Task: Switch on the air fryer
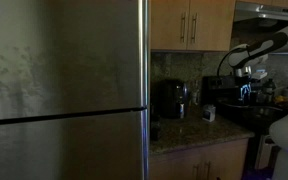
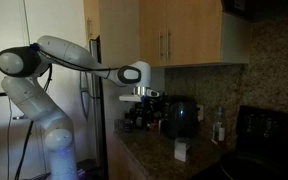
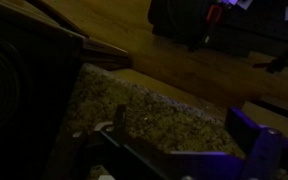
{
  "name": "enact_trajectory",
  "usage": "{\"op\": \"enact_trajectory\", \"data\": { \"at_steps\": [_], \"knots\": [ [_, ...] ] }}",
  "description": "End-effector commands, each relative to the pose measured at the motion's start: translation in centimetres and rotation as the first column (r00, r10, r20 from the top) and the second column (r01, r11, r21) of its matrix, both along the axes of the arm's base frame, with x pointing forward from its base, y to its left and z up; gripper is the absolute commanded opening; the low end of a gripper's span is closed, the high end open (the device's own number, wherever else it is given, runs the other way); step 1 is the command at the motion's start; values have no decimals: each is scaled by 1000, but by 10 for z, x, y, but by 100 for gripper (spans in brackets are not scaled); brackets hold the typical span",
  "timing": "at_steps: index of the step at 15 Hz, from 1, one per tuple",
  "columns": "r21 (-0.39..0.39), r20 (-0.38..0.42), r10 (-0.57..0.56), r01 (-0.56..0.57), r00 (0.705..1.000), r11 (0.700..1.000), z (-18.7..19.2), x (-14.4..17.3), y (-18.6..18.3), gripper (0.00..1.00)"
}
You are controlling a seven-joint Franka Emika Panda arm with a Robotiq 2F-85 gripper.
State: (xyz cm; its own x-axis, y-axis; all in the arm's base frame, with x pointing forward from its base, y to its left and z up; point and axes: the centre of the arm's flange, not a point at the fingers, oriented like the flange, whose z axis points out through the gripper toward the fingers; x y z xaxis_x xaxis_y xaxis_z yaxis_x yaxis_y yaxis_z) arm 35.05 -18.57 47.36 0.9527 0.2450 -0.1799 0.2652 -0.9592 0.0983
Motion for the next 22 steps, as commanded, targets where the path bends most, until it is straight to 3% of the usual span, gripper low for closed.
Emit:
{"op": "enact_trajectory", "data": {
  "at_steps": [1,6,9,13,15,16,22],
  "knots": [
    [0,0,0,0,1000,1000,0,0,0,100],
    [0,0,0,0,1000,1000,0,0,0,100],
    [57,102,-95,90,990,994,-9,8,45,100],
    [170,278,-224,182,934,969,-3,21,103,100],
    [180,337,-272,221,901,958,3,25,114,100],
    [165,286,-237,196,928,967,8,31,103,100],
    [184,305,-254,205,918,961,2,36,115,100]
  ]
}}
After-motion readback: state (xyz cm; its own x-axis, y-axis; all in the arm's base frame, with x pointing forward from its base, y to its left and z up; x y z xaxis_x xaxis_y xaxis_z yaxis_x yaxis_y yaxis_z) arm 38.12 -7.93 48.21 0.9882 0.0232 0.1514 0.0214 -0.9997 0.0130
